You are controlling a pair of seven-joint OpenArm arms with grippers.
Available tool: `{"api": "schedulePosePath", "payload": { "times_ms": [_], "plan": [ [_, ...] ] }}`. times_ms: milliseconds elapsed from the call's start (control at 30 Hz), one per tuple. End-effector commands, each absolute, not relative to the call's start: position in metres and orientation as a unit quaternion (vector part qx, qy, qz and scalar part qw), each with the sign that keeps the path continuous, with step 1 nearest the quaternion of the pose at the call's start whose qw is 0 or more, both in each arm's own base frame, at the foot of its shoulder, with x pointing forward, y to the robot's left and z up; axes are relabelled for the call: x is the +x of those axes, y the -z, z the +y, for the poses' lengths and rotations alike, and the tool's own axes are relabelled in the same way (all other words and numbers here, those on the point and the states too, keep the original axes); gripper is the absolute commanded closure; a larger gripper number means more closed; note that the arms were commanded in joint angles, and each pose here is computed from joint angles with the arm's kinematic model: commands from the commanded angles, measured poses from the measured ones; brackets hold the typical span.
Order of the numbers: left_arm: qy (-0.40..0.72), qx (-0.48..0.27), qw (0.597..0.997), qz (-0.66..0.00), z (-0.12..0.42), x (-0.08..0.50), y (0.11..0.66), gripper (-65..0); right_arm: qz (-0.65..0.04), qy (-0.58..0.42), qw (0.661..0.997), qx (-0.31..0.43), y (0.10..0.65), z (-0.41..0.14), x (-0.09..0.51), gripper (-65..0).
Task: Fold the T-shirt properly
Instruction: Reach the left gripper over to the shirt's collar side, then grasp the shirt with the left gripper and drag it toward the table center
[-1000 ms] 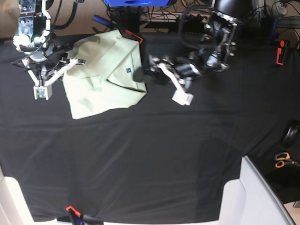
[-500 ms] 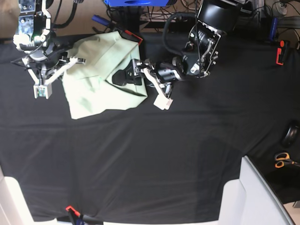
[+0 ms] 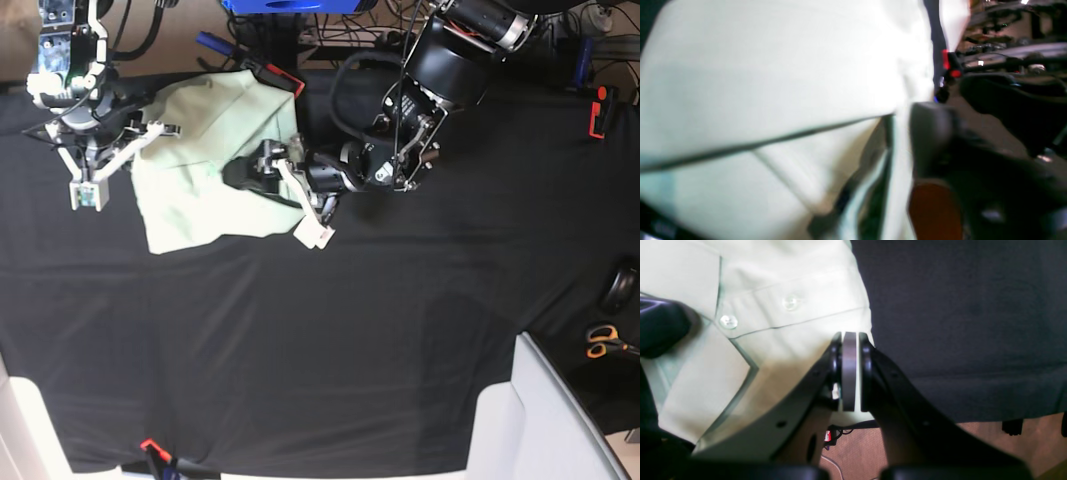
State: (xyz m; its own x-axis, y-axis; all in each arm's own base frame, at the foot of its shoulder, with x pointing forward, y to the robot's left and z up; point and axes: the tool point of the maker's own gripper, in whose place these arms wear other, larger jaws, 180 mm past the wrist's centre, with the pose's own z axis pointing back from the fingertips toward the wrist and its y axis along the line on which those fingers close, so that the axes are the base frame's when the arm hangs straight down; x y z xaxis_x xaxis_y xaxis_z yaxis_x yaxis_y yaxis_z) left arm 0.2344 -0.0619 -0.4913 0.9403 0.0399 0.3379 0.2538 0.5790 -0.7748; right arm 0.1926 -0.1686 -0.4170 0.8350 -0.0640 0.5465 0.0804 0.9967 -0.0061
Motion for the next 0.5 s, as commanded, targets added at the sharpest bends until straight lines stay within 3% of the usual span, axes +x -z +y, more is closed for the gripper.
{"api": "schedulePosePath", "payload": {
  "times_ms": [0,100,167,467],
  "plan": [
    [0.080,-0.435,0.887,-0.131,-0.059,0.220,0.502,-29.9,-0.299,0.037,0.953,-0.017,0.411,-0.170,0.197,-2.2],
    [0.077,-0.435,0.887,-0.132,-0.058,0.222,0.502,-9.6,-0.300,0.037,0.953,-0.017,0.410,-0.170,0.198,-2.2],
    [0.076,-0.435,0.887,-0.133,-0.057,0.222,0.503,-1.7,-0.300,0.037,0.953,-0.017,0.410,-0.170,0.198,-2.2],
    [0.084,-0.434,0.884,-0.154,-0.055,0.244,0.491,0.0,-0.299,0.037,0.953,-0.017,0.411,-0.170,0.197,-2.2]
  ]
}}
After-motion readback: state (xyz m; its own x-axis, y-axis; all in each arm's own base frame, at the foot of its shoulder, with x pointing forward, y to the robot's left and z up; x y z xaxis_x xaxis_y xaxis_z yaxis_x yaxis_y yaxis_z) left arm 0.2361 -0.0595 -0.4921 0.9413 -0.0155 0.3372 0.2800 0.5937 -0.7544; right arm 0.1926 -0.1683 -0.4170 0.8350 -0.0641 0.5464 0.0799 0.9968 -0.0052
